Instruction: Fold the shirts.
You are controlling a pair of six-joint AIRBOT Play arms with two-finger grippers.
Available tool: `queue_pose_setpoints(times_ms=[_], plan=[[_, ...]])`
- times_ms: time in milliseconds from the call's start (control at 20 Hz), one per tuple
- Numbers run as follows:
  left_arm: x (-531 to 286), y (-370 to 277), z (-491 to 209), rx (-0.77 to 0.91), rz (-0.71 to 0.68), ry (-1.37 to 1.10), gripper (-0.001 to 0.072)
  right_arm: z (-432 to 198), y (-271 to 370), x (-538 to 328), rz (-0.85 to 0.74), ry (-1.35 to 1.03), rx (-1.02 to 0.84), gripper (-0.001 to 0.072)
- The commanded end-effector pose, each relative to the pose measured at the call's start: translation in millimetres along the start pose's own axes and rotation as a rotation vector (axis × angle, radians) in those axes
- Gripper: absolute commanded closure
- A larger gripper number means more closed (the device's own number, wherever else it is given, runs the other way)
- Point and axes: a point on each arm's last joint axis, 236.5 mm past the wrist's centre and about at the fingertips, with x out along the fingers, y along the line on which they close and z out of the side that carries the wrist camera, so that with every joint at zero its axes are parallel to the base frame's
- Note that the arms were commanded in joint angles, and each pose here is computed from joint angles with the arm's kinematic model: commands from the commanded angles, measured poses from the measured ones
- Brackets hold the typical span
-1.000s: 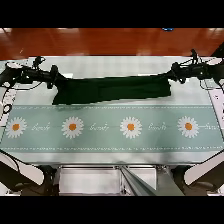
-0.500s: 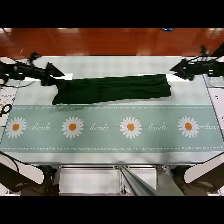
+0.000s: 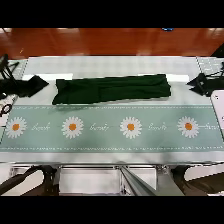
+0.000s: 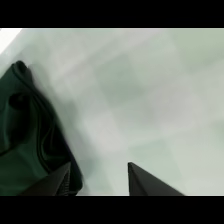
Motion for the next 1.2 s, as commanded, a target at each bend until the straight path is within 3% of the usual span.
queue_pose_setpoints(times_ms=[0, 450, 500, 550, 600, 650, 700, 750, 800, 950, 1150], plan=[[5, -19, -44, 0.077, -0.011, 0.014, 0.0202, -17, 15, 41, 0.068, 0.051, 0.030, 0.0293], [10, -47, -57, 0.126, -0.058, 0.043, 0.0202, -42, 81, 110, 0.173, 0.196, -0.011, 0.0298], [10, -49, -57, 0.116, -0.066, 0.041, 0.0202, -44, 89, 114, 0.172, 0.195, -0.030, 0.0391], [10, -51, -57, 0.110, -0.072, 0.039, 0.0202, -44, 98, 115, 0.178, 0.193, -0.053, 0.0577], [10, -52, -56, 0.105, -0.076, 0.038, 0.0203, -42, 108, 113, 0.188, 0.191, -0.087, 0.0691], [10, -53, -56, 0.103, -0.080, 0.036, 0.0204, -40, 116, 107, 0.196, 0.195, -0.114, 0.0690], [9, -55, -54, 0.099, -0.087, 0.035, 0.0239, -39, 124, 97, 0.207, 0.202, -0.142, 0.0690], [8, -58, -53, 0.093, -0.095, 0.032, 0.0503, -38, 128, 84, 0.201, 0.197, -0.167, 0.0691], [7, -64, -51, 0.088, -0.117, 0.026, 0.0682, -38, 127, 66, 0.164, 0.192, -0.209, 0.0691], [10, -111, -56, 0.139, -0.247, 0.036, 0.0688, -48, 131, 6, 0.042, 0.141, -0.336, 0.0691], [52, -193, -56, 0.277, -0.337, 0.096, 0.0688, -93, 153, -69, 0.022, 0.043, -0.422, 0.0691]])
